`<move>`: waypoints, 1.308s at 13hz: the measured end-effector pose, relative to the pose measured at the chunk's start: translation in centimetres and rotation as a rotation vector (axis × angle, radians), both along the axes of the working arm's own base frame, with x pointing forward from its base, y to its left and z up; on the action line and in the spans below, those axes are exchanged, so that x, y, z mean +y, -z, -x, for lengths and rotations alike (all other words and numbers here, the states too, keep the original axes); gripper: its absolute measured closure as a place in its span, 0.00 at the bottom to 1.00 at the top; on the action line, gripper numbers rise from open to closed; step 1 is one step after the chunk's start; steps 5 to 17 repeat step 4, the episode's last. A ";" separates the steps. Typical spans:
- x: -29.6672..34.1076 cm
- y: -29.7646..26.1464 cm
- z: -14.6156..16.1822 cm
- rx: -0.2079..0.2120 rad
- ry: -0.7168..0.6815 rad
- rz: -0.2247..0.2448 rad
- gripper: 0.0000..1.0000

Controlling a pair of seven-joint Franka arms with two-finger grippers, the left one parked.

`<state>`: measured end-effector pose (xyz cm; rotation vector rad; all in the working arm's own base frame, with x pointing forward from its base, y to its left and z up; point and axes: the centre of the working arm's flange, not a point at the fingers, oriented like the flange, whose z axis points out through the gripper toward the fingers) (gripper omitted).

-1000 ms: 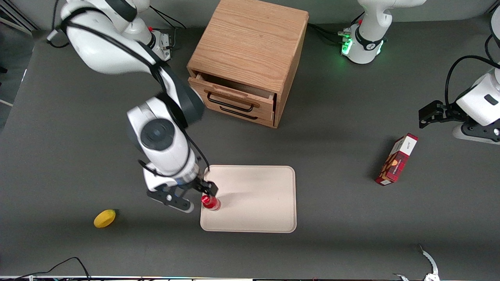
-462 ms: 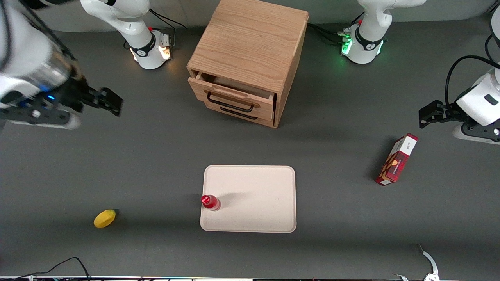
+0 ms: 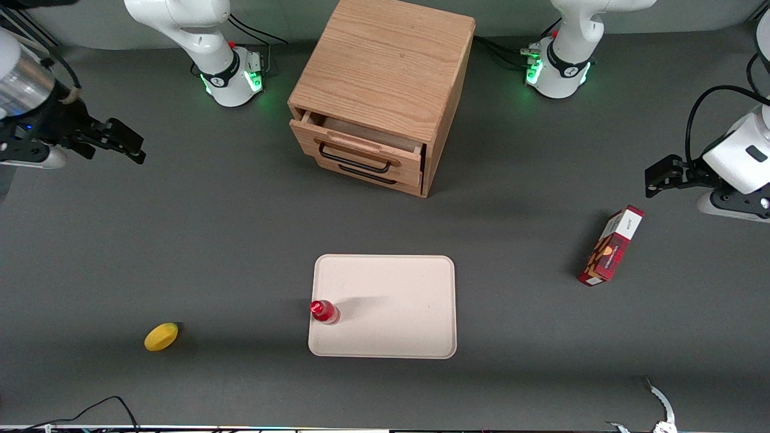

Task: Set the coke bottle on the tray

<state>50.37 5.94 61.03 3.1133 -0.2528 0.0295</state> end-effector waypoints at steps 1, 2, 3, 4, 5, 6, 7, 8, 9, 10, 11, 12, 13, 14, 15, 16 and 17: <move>-0.6 2.3 1.1 0.001 0.007 0.004 0.00; -0.9 4.0 2.1 0.008 0.003 0.008 0.00; -1.1 4.8 2.8 0.013 -0.004 0.011 0.00; -1.2 4.7 3.1 0.014 -0.005 0.011 0.00; -1.2 4.7 3.1 0.014 -0.005 0.011 0.00; -1.2 4.7 3.1 0.014 -0.005 0.011 0.00; -1.2 4.7 3.1 0.014 -0.005 0.011 0.00; -1.2 4.7 3.1 0.014 -0.005 0.011 0.00; -1.2 4.7 3.1 0.014 -0.005 0.011 0.00; -1.2 4.7 3.1 0.014 -0.005 0.011 0.00; -1.2 4.7 3.1 0.014 -0.005 0.011 0.00; -1.2 4.7 3.1 0.014 -0.005 0.011 0.00; -1.2 4.7 3.1 0.014 -0.005 0.011 0.00; -1.2 4.7 3.1 0.014 -0.005 0.011 0.00; -1.2 4.7 3.1 0.014 -0.005 0.011 0.00; -1.2 4.7 3.1 0.014 -0.005 0.011 0.00; -1.2 4.7 3.1 0.014 -0.005 0.011 0.00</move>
